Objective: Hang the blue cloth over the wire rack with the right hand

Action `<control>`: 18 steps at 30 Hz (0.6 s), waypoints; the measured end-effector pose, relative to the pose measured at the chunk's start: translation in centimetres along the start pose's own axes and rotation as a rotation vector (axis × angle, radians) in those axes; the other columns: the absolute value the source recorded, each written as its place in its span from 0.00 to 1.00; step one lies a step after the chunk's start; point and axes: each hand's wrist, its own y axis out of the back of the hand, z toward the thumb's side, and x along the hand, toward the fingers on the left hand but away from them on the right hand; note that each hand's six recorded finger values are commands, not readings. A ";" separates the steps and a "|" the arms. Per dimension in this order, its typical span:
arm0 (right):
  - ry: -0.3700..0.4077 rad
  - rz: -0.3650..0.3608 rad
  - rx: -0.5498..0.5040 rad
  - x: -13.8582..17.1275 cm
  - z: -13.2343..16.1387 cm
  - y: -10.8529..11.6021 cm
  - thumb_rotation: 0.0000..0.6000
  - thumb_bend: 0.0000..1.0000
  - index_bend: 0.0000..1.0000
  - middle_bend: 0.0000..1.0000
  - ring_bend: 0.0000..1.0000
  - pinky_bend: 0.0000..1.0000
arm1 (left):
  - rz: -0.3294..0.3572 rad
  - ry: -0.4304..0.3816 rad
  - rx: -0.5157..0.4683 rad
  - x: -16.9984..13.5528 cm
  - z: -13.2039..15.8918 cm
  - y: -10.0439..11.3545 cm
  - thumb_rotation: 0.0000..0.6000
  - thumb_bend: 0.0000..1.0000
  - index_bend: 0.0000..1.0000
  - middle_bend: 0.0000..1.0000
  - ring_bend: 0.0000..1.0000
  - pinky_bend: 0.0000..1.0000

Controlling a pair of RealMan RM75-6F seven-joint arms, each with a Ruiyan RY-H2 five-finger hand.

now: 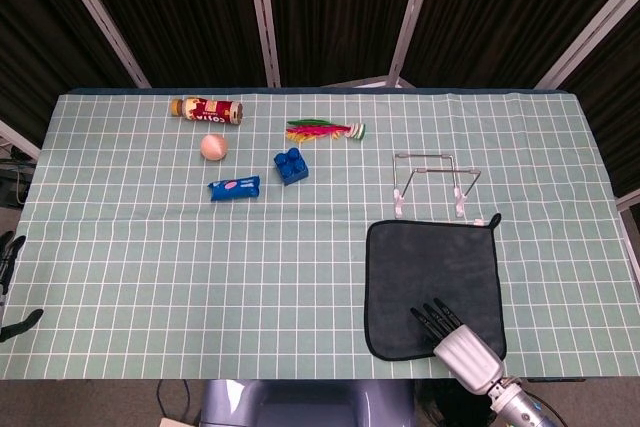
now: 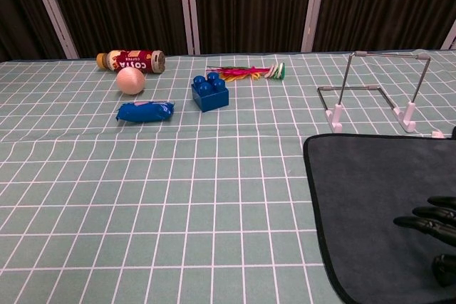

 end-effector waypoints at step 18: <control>-0.019 -0.032 -0.070 -0.7 -0.2 0.2 1.00 0.40 0.55 0.02 0.00 0.00 | 0.000 -0.001 -0.004 0.0 0.0 0.1 1.00 0.00 0.00 0.00 0.00 0.00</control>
